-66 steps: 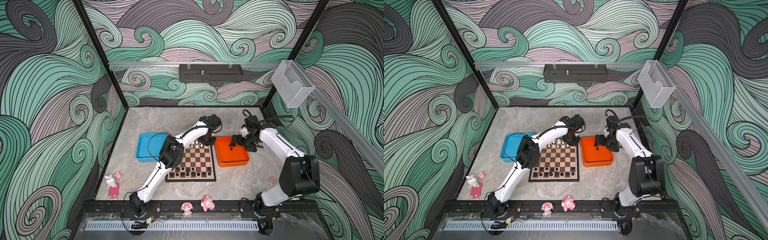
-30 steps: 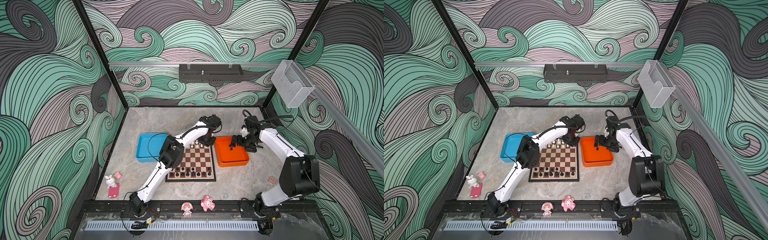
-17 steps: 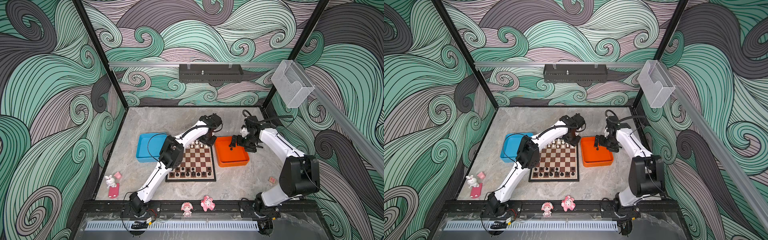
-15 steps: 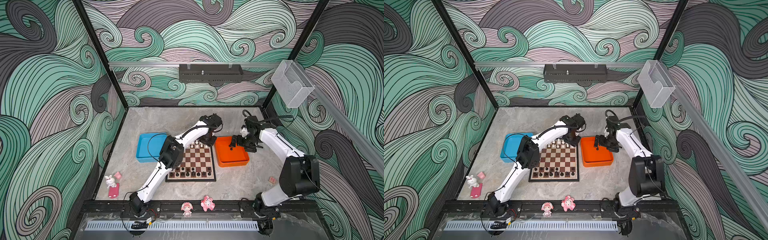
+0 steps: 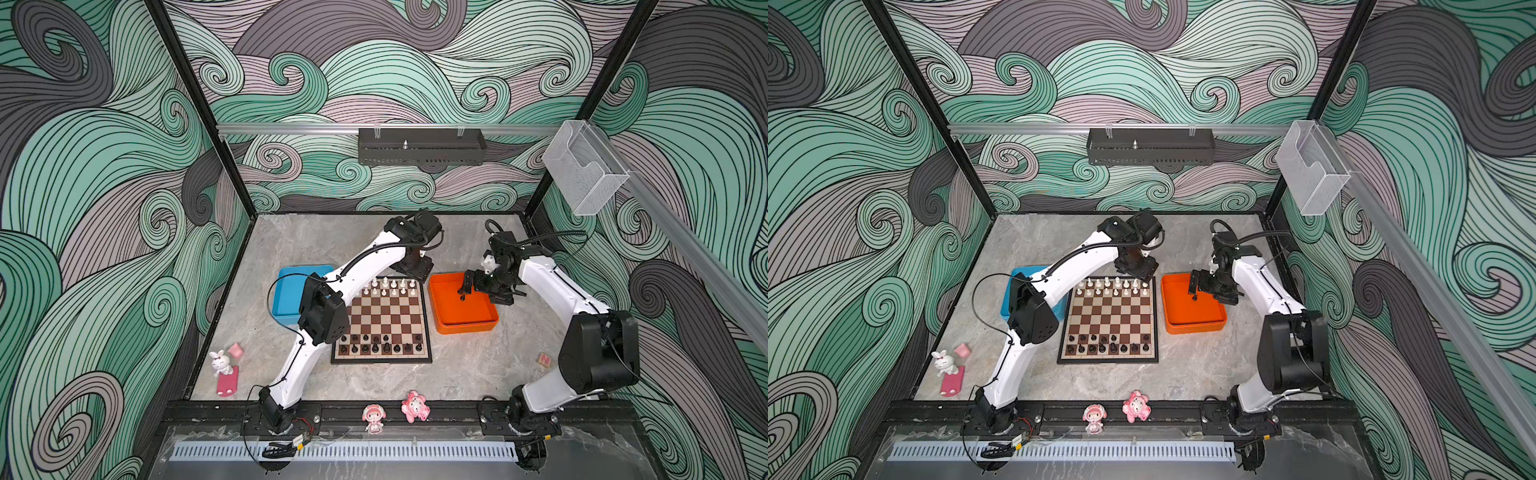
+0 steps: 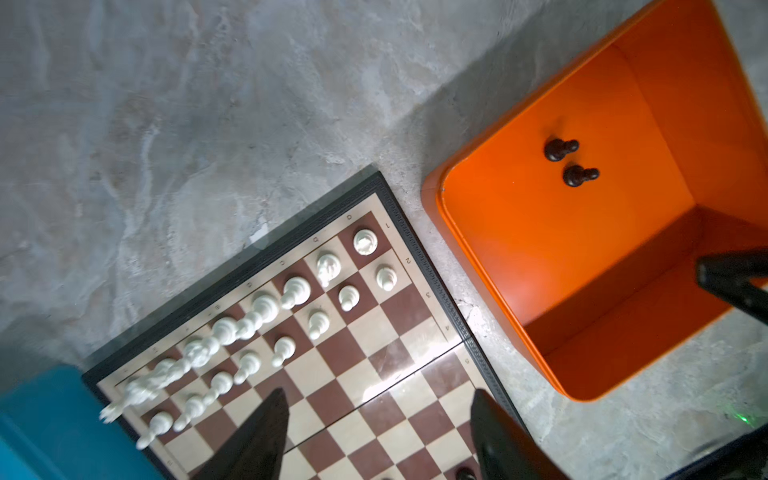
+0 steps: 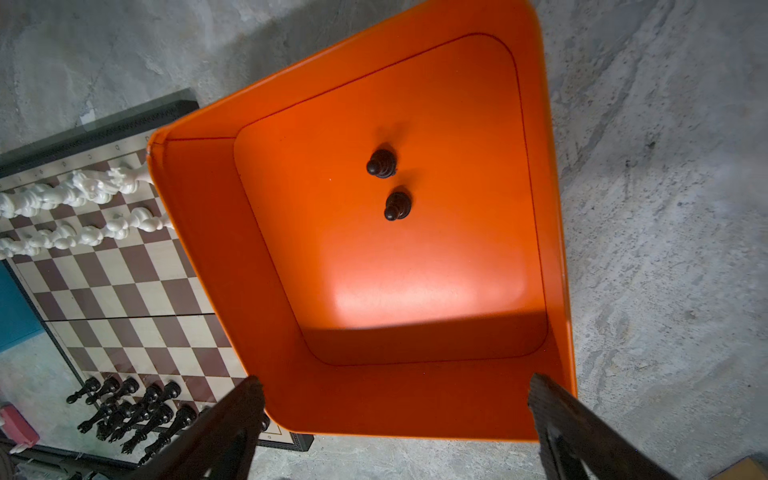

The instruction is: Set up the chess pieces on the board

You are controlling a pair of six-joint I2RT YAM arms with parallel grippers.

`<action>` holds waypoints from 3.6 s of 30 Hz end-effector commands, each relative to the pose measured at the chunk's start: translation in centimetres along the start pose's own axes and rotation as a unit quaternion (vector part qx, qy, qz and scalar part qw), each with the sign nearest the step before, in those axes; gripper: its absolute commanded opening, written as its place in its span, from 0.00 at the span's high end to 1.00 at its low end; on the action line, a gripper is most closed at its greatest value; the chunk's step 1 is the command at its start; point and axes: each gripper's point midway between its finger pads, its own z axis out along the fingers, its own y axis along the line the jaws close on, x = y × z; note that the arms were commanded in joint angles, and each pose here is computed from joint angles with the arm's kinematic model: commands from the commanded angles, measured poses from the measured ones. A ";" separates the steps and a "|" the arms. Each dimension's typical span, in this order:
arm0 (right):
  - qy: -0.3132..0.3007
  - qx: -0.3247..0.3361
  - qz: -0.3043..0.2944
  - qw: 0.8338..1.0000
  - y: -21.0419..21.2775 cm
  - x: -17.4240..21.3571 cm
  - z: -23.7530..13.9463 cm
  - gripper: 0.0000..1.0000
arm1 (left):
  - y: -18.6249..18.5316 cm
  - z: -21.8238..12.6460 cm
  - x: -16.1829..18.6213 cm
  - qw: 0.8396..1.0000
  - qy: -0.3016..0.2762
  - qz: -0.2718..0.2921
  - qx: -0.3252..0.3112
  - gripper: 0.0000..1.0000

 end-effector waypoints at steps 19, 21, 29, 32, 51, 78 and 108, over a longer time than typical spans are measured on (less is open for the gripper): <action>0.027 0.050 -0.050 0.997 0.6 -1.7 4.1 0.25 | 17.9 -8.3 8.6 0.969 -0.088 -0.216 -0.082 0.21; 0.031 0.054 -0.054 0.997 0.5 -1.9 4.5 0.30 | 19.7 -8.5 9.9 0.962 -0.096 -0.242 -0.079 0.21; 0.040 0.063 -0.061 0.995 0.1 -2.5 6.0 0.51 | 24.0 -8.7 13.5 0.942 -0.079 -0.315 -0.078 0.21; 0.040 0.061 -0.063 0.995 0.2 -2.8 6.4 0.54 | 24.7 -8.6 13.9 0.938 -0.078 -0.329 -0.073 0.21; 0.049 0.059 -0.066 0.995 0.2 -3.2 8.1 0.69 | 25.3 -7.2 14.1 0.934 -0.052 -0.351 -0.053 0.21; 0.051 0.056 -0.070 0.995 0.2 -3.2 8.5 0.87 | 25.2 -6.3 14.4 0.931 -0.020 -0.361 -0.043 0.21; 0.025 0.038 -0.189 0.981 8.9 3.3 0.7 0.90 | 25.6 -5.7 14.2 0.929 -0.018 -0.368 -0.031 0.21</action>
